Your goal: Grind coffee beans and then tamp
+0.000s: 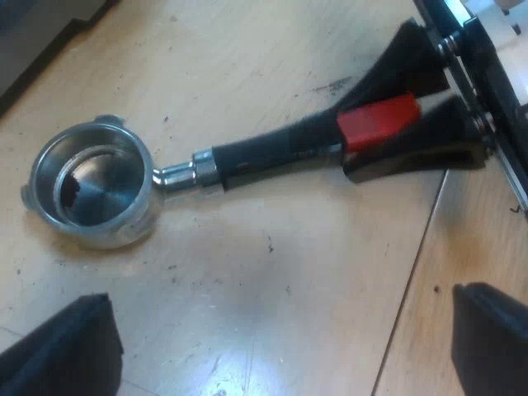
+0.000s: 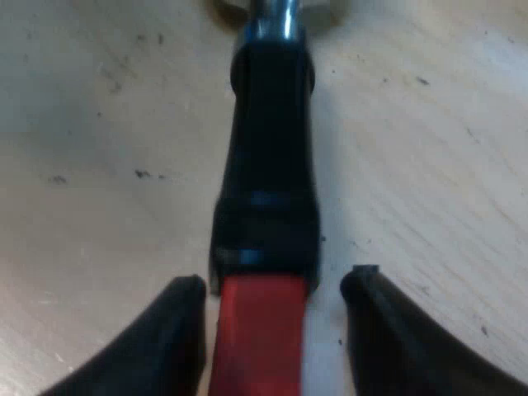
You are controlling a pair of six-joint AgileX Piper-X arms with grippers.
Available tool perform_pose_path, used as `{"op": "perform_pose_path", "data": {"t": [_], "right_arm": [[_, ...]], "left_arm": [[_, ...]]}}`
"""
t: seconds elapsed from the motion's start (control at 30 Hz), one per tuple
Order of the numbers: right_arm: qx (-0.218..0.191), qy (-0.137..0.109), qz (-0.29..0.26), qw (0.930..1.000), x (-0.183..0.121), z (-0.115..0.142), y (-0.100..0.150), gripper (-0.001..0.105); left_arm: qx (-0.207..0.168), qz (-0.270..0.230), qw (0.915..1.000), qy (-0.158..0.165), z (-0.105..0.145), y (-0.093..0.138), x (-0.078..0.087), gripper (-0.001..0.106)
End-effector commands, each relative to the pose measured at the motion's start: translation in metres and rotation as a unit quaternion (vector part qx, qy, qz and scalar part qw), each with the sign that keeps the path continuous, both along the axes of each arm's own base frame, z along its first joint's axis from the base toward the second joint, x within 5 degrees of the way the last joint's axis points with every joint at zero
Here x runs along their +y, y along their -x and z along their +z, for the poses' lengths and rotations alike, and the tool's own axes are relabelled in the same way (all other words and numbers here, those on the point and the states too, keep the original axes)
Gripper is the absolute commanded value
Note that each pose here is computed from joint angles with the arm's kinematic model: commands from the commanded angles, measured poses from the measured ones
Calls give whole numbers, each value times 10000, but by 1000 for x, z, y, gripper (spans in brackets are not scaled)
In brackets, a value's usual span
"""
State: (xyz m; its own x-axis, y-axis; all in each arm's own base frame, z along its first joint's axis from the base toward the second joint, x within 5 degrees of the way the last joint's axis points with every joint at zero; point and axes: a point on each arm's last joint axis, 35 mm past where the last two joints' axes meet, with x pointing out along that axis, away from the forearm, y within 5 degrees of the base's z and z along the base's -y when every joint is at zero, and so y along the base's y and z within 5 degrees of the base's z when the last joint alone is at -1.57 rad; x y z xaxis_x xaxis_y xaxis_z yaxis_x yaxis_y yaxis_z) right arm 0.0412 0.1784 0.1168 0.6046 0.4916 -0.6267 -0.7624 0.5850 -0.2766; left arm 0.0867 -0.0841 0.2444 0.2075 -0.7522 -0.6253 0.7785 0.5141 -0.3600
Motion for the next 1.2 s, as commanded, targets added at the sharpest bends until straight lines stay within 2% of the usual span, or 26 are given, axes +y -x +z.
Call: {"op": "perform_pose_path", "data": {"t": [0.03, 0.07, 0.1, 0.3, 0.33, 0.43, 0.57, 0.63, 0.7, 0.8, 0.87, 0.9, 0.97, 1.0, 1.03, 1.2], "right_arm": [[-47, -36, -33, 10000, 2, 3, -1, 53], [-40, 29, -33, 10000, 3, 3, -1, 57], [74, 362, -9, 9993, 4, 5, -1, 60], [113, 618, -3, 9980, 15, 18, -2, 61], [134, 788, -4, 9968, 21, 28, -3, 64], [170, 1054, -7, 9943, 28, 42, -4, 70], [197, 1271, -8, 9917, 35, 59, -5, 76], [210, 1370, -8, 9904, 41, 80, -6, 85], [207, 1358, 0, 9905, 42, 90, -5, 89], [160, 1125, 40, 9935, 45, 108, -5, 91], [152, 1077, 44, 9941, 45, 110, -5, 91], [137, 958, 42, 9953, 45, 115, -5, 91], [129, 908, 55, 9958, 45, 116, -5, 90], [-9, 593, 275, 9979, 43, 130, 0, 90], [-122, 463, 473, 9977, 45, 135, 5, 90], [-477, 146, 909, 9946, 54, 144, 13, 90]], "left_arm": [[22, -64, 10000, 44, 1, 0, -1, 83], [22, -64, 10000, 44, 1, 0, -1, 83], [22, -64, 10000, 44, 1, 0, -1, 83], [27, -73, 10000, 51, 1, 0, -1, 83], [18, -57, 10000, 38, 1, 0, -1, 83], [-31, -58, 10000, 74, 6, -1, -1, 83], [-101, -58, 9999, 125, 12, -1, -2, 83], [-259, 10, 9995, 168, 22, -3, -2, 83], [-375, 71, 9991, 181, 29, -4, -2, 83], [-502, 145, 9985, 191, 40, -4, -2, 83], [-554, 210, 9981, 156, 45, -4, -1, 83], [-640, 374, 9972, 32, 52, -4, 1, 83], [-677, 538, 9962, -137, 59, -2, 4, 83], [-704, 631, 9953, -229, 63, -1, 6, 83], [-715, 707, 9944, -316, 67, 0, 7, 83], [-807, 1079, 9885, -681, 77, 2, 14, 83]]}}
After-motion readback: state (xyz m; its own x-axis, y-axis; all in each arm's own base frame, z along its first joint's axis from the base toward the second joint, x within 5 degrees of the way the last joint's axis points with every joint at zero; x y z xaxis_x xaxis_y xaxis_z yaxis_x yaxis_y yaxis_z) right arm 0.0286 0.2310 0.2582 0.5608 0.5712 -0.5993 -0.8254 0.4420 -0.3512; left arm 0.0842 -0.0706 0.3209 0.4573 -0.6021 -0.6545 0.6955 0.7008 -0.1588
